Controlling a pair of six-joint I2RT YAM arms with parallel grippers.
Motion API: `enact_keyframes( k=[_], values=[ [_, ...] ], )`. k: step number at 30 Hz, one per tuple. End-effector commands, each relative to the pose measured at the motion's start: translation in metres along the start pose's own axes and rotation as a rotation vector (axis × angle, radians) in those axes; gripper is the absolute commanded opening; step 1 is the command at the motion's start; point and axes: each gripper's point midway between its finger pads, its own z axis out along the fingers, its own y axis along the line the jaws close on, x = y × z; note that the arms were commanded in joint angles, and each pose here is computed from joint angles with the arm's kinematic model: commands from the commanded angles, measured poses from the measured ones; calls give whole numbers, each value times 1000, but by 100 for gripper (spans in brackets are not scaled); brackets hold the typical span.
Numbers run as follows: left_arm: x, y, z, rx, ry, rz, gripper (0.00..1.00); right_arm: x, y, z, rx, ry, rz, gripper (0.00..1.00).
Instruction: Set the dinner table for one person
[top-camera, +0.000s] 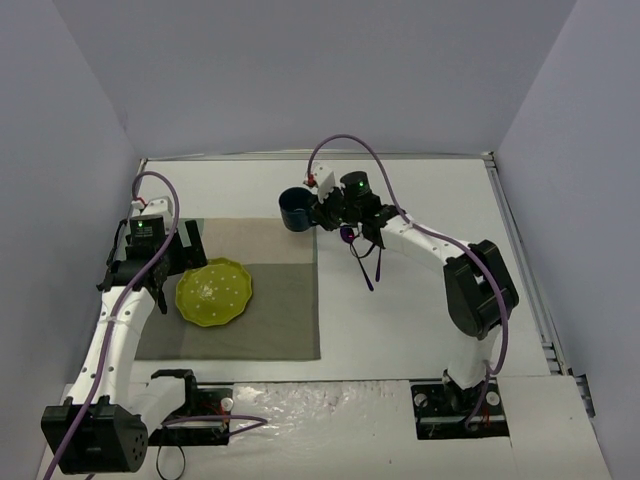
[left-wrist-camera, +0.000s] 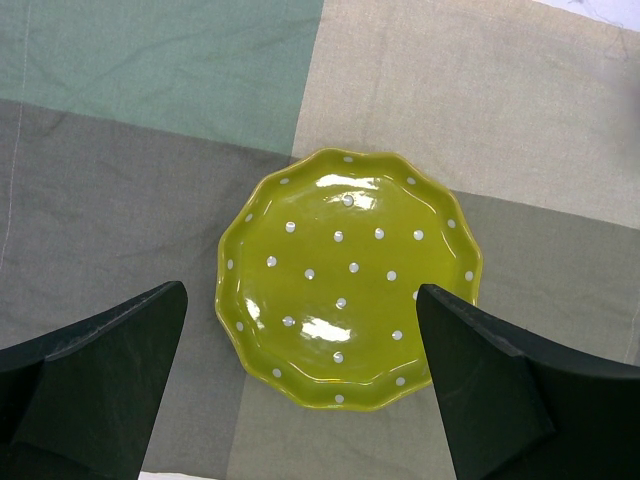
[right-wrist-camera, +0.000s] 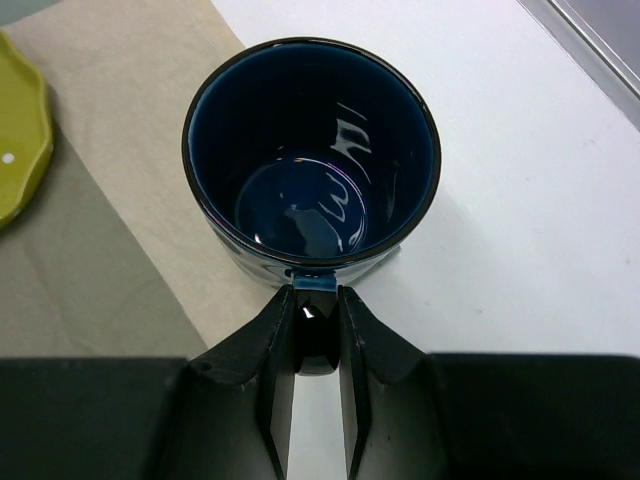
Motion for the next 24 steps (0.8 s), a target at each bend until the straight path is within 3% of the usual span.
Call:
enact_keyframes(
  k=[1,24],
  values=[
    [-22,0,-7,0,-90,0,97,-64,-5,4,91,-228,-42,0],
    [-23,0,-8,1,-95,3,97,31,28,29,48,-92,21,0]
  ],
)
